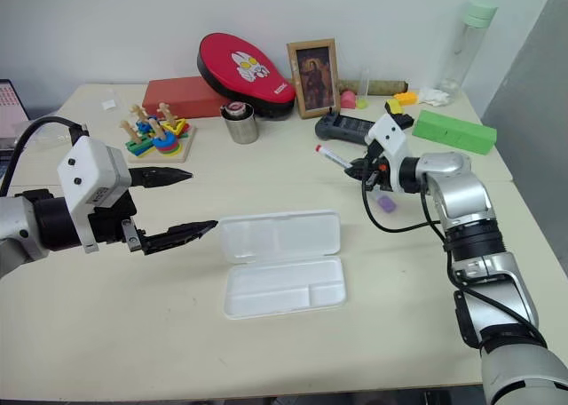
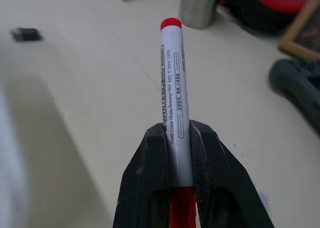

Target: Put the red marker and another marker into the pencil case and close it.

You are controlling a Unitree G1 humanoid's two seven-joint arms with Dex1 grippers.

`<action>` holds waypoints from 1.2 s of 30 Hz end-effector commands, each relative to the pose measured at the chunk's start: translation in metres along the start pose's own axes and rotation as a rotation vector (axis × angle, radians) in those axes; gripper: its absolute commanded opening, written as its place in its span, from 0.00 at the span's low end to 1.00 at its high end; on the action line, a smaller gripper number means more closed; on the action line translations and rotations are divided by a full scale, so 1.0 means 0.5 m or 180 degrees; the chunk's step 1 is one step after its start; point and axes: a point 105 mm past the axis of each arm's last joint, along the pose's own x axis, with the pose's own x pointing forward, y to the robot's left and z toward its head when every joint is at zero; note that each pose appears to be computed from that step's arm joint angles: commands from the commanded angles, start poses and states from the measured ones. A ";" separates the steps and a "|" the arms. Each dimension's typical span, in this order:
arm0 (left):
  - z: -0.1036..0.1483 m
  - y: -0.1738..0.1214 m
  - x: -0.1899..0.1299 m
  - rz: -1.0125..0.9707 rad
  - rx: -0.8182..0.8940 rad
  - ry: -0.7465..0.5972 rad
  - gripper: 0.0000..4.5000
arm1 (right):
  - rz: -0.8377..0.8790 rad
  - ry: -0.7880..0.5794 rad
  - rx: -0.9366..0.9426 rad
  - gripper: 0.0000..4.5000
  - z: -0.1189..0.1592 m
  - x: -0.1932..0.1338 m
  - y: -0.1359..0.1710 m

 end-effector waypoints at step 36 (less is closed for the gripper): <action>-0.010 0.048 0.010 0.0094 0.0137 -0.0036 1.00 | 0.1541 0.0280 -0.0166 0.06 -0.094 0.089 0.261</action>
